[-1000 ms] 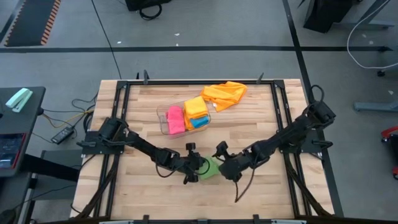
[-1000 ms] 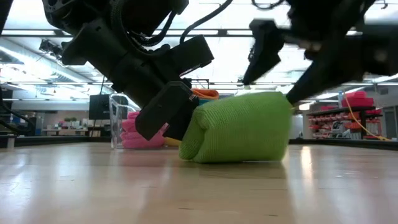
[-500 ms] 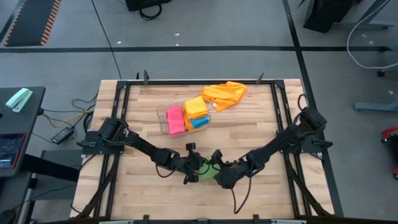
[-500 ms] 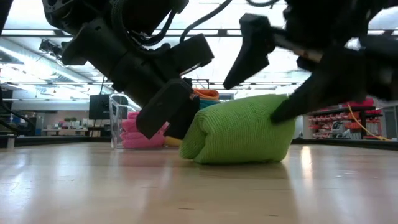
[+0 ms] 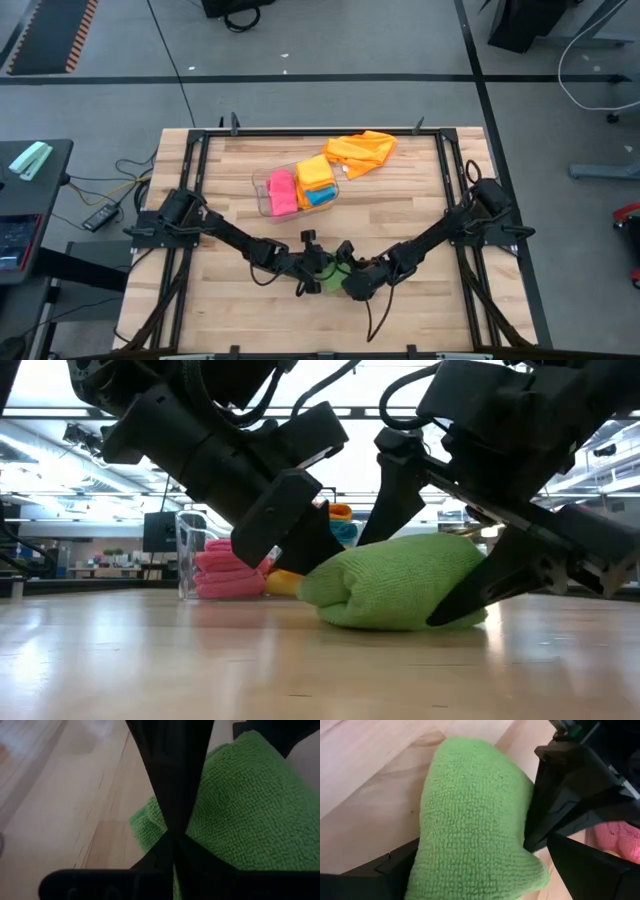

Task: Fold microfiber towels
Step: Put the folded green microfiber cloth into the transparent bin

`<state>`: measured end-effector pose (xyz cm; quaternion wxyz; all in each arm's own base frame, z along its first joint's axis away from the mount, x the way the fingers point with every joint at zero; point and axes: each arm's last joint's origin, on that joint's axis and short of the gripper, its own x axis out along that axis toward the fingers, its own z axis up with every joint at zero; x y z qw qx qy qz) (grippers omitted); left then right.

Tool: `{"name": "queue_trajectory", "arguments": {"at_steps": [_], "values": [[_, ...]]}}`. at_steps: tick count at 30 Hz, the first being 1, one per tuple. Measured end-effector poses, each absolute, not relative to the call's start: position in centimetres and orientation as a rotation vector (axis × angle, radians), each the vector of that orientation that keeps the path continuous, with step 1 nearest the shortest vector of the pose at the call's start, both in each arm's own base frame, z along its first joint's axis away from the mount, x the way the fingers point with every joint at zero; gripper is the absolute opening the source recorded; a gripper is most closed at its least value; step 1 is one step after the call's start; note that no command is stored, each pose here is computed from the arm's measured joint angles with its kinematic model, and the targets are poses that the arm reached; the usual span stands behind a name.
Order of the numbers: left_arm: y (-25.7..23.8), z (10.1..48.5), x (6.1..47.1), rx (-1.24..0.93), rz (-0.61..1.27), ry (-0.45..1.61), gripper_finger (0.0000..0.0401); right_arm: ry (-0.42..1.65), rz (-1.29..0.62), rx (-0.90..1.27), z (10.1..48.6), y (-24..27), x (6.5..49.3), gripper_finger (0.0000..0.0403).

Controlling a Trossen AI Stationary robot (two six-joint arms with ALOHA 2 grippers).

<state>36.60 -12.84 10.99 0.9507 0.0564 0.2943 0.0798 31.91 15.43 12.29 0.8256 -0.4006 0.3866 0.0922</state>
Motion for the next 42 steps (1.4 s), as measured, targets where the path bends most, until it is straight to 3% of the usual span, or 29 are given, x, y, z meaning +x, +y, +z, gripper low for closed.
{"name": "queue_trajectory", "arguments": {"at_steps": [8,17,24,28,38,42], "values": [[-12.2,10.8,36.6,0.114,0.180,0.621,0.0019,0.744,0.211,-0.798,14.7,16.4,31.6,0.0369],[-11.7,10.6,36.7,0.096,0.201,0.642,0.0016,0.723,0.198,-0.753,14.9,16.9,31.6,0.0367],[-11.7,10.7,36.7,0.092,0.201,0.640,0.0012,0.743,0.158,-0.778,13.1,17.0,32.1,0.0367],[-11.7,10.7,36.7,0.092,0.200,0.638,0.0024,0.782,0.149,-0.906,11.9,17.5,31.7,0.0367],[-12.0,10.7,36.6,0.110,0.188,0.639,0.0011,0.786,0.253,-0.865,12.3,17.8,31.4,0.0367],[-12.0,10.7,36.6,0.110,0.188,0.637,0.0013,0.839,0.243,-0.952,12.1,18.1,30.5,0.0367]]}}
